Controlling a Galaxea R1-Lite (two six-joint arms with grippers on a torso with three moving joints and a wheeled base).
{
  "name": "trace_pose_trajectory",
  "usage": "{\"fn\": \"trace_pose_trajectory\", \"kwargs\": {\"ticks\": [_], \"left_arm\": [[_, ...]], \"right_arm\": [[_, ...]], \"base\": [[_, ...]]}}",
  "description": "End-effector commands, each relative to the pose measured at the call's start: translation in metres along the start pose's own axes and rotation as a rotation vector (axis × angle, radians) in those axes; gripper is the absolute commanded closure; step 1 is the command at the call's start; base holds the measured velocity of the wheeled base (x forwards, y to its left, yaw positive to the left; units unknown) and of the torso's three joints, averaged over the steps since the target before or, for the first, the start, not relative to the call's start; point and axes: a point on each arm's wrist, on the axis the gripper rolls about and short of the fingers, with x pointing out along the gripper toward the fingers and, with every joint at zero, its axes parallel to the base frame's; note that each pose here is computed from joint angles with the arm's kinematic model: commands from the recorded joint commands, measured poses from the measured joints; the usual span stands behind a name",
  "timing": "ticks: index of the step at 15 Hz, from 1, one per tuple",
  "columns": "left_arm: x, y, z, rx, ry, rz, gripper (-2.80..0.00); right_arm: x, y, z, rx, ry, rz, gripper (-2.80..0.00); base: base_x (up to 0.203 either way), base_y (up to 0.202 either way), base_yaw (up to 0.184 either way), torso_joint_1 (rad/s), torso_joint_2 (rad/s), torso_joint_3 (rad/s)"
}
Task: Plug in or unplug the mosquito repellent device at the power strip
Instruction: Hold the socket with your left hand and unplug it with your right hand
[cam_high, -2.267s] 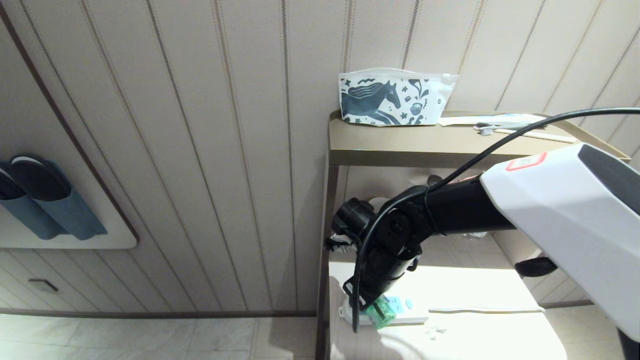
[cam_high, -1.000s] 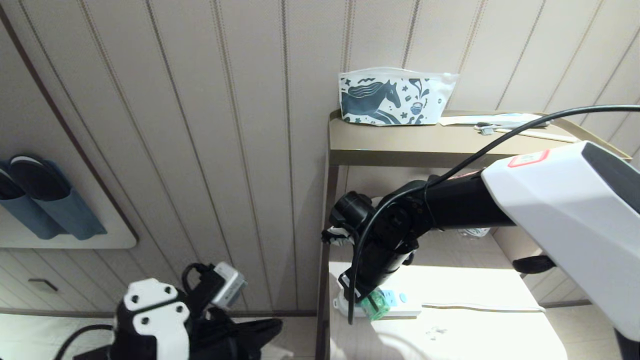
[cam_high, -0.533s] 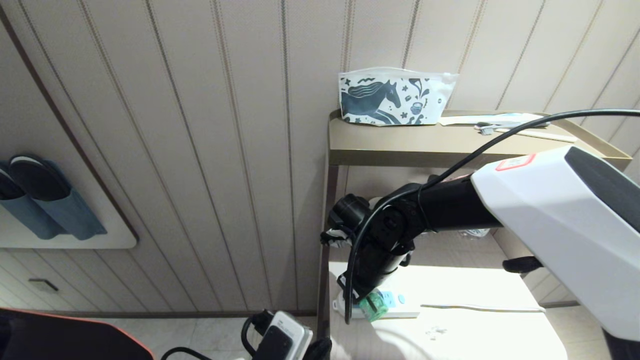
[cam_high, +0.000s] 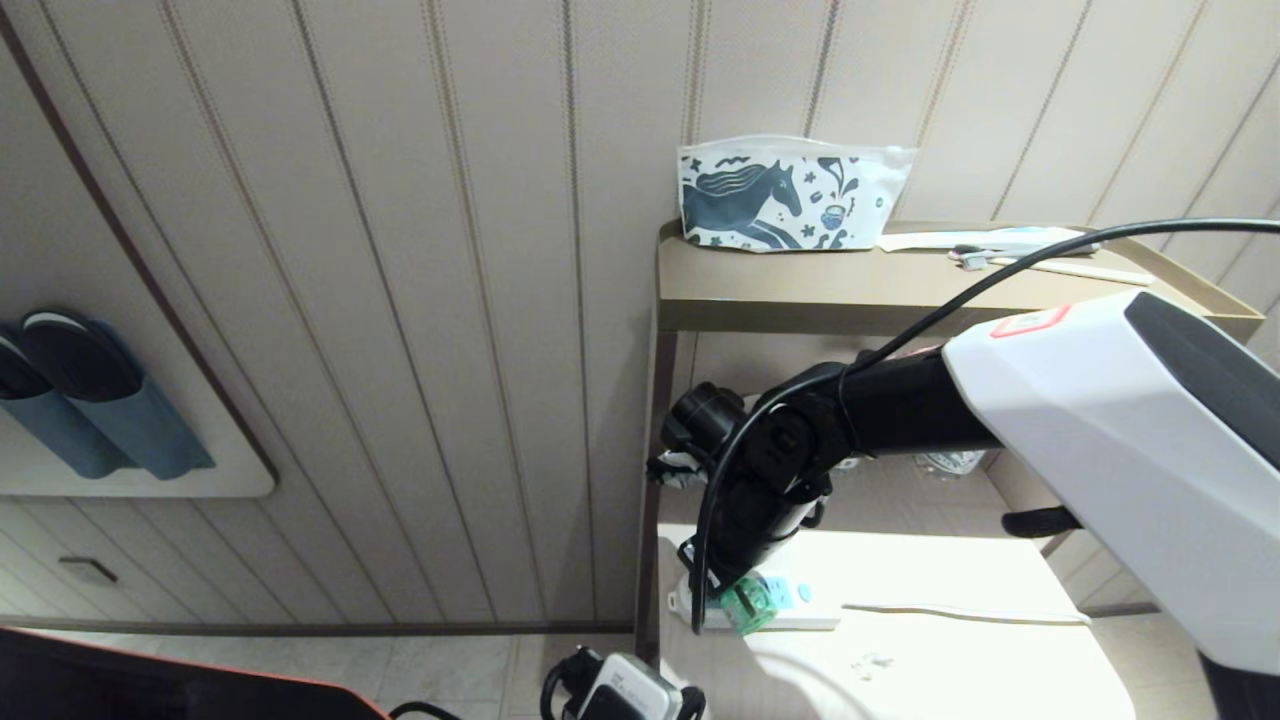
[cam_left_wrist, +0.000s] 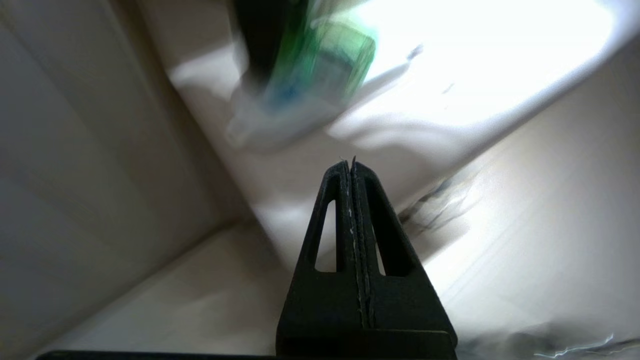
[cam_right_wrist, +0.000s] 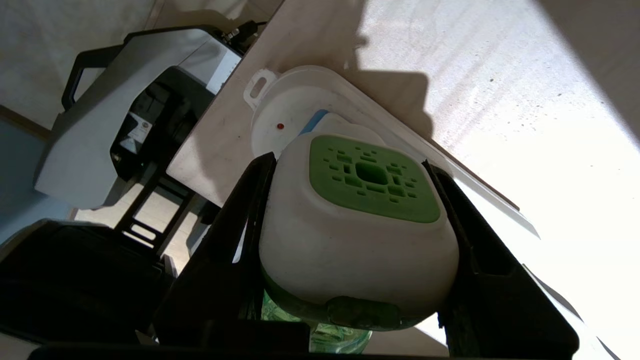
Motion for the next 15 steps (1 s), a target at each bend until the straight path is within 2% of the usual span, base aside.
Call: {"fn": "trace_pose_trajectory", "kwargs": {"ticks": [1,4,7,10,13,15], "left_arm": [[0.020,-0.012,-0.011,0.030,-0.022,0.003,0.00],[0.033,-0.015,-0.028,0.065,0.006,0.016,0.00],[0.037,-0.010,-0.017,0.034,-0.027,0.034,0.00],[0.048,0.010,0.002,-0.009,-0.077,0.096,0.00],[0.064,0.036,0.013,-0.017,-0.108,0.171,0.00],[0.068,0.047,0.014,-0.013,-0.104,0.181,0.00]], "right_arm": [[-0.001,0.000,0.000,0.000,-0.002,0.000,0.00],[-0.002,-0.002,0.001,0.004,-0.003,-0.002,0.00],[0.001,-0.003,0.000,0.007,0.003,-0.002,0.00],[0.001,-0.002,0.000,0.005,0.003,-0.001,0.00],[0.000,-0.002,0.000,0.005,0.002,-0.001,0.00],[-0.001,-0.002,0.000,0.005,0.000,-0.001,0.00]], "base": [[0.000,0.000,0.000,0.000,0.00,0.000],[0.000,0.000,0.000,0.000,0.00,0.000],[0.000,0.000,0.000,0.000,0.00,0.000],[0.000,0.000,0.000,0.000,0.00,0.000],[0.000,0.000,0.000,0.000,0.00,0.000],[0.000,0.000,0.000,0.000,0.00,0.000]]}}
